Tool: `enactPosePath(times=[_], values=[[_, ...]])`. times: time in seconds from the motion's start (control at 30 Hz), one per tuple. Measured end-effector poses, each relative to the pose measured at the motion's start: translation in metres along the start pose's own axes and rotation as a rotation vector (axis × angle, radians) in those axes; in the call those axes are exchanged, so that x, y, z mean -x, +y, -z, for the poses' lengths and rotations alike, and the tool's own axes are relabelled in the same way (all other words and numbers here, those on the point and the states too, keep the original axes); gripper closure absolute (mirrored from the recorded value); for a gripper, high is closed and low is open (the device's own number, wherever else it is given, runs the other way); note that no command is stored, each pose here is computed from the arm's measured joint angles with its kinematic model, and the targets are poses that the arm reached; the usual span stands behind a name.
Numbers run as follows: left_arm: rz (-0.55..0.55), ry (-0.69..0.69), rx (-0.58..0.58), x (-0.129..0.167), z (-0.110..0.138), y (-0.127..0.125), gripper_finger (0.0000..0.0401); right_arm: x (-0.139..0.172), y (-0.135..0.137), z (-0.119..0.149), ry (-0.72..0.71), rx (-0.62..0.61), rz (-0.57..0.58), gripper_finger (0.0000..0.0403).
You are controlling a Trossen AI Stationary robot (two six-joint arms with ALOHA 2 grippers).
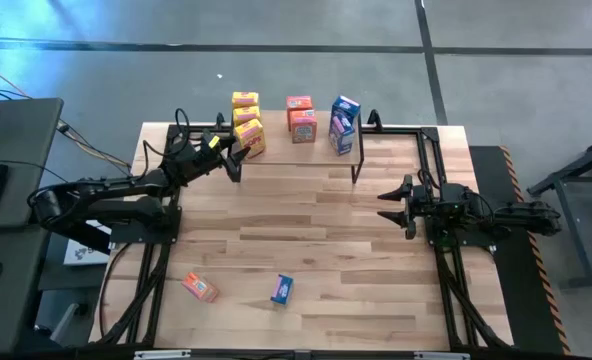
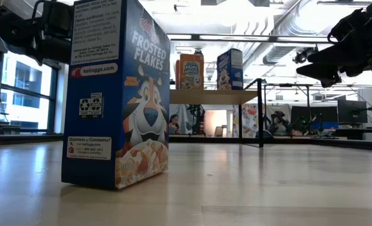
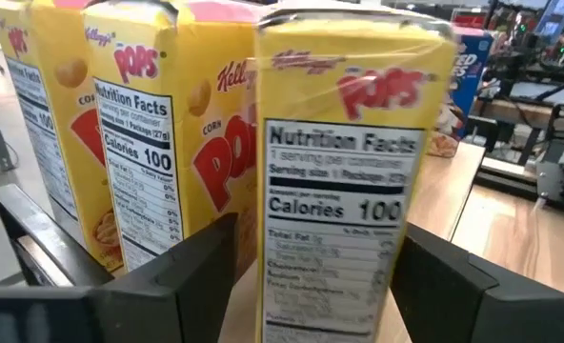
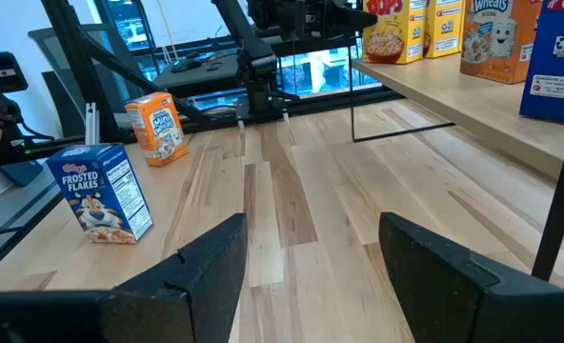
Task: Stack cereal on shelf
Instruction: Put the yellow cereal box aligned with the other yellow cereal box on the shelf
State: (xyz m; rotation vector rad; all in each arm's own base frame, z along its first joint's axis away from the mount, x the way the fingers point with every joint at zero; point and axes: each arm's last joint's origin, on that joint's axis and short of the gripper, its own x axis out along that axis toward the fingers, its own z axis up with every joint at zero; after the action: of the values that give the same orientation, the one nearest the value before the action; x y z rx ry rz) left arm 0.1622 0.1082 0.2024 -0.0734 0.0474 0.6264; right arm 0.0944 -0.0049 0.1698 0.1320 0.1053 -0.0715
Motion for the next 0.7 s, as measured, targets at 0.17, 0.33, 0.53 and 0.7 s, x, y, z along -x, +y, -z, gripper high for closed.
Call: enactPosePath(times=[0.17, 0.33, 0.53, 0.7], values=[[-0.029, 0.003, -0.028, 0.006, -0.003, -0.004, 0.0162, 0.000, 0.000, 0.000, 0.000, 0.000, 0.000, 0.0171], [-0.020, -0.016, -0.043, 0.013, -0.008, -0.007, 0.0162, 0.000, 0.000, 0.000, 0.000, 0.000, 0.000, 0.0171], [-0.025, 0.002, -0.048, 0.022, -0.010, -0.010, 0.0162, 0.000, 0.000, 0.000, 0.000, 0.000, 0.000, 0.0171], [-0.044, -0.005, -0.051, 0.032, -0.014, -0.012, 0.0162, 0.000, 0.000, 0.000, 0.000, 0.000, 0.000, 0.0171]])
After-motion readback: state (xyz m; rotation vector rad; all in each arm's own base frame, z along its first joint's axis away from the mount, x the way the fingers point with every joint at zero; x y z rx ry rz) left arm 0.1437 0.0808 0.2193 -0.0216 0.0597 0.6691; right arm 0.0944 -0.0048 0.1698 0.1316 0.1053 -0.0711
